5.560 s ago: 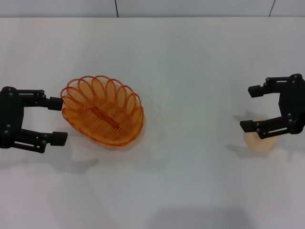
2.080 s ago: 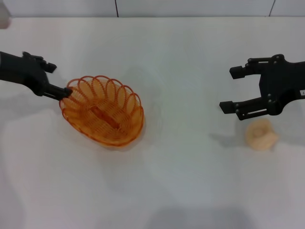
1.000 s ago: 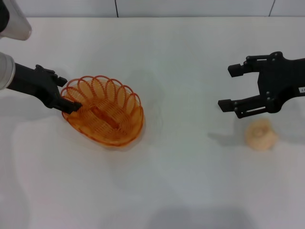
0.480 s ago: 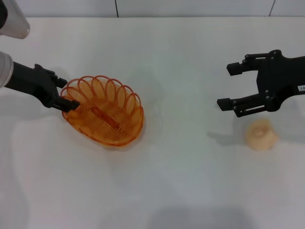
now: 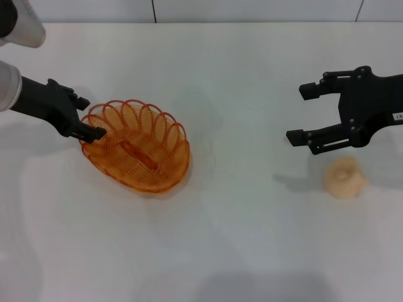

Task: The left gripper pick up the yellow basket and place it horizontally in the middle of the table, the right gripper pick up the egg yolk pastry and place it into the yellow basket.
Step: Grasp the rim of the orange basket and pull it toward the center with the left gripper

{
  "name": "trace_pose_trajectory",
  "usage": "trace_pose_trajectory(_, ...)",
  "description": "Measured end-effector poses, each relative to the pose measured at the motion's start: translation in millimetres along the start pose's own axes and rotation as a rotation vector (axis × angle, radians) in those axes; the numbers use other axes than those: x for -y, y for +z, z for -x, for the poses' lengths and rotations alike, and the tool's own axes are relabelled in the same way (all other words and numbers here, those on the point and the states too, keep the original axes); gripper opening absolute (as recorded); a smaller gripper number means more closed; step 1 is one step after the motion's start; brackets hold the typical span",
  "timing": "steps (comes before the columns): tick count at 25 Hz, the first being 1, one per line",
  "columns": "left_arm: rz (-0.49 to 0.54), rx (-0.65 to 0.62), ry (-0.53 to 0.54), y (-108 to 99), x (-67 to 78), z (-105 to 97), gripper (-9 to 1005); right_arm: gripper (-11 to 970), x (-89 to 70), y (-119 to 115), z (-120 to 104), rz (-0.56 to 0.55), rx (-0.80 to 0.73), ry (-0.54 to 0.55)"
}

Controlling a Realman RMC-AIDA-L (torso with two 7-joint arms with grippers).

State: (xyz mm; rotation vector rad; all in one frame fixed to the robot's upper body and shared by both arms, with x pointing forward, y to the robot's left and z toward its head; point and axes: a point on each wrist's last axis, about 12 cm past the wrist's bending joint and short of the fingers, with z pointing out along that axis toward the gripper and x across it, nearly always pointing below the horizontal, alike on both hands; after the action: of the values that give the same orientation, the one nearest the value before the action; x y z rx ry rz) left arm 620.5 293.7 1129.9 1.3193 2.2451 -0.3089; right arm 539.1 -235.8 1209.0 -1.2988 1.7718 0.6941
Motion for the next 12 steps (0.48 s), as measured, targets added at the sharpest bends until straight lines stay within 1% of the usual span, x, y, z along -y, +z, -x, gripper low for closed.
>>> trace_pose_trajectory(12, -0.001, 0.006, -0.015, 8.7, 5.3, -5.2, 758, 856, 1.6, 0.8, 2.3, 0.002, 0.000, -0.004)
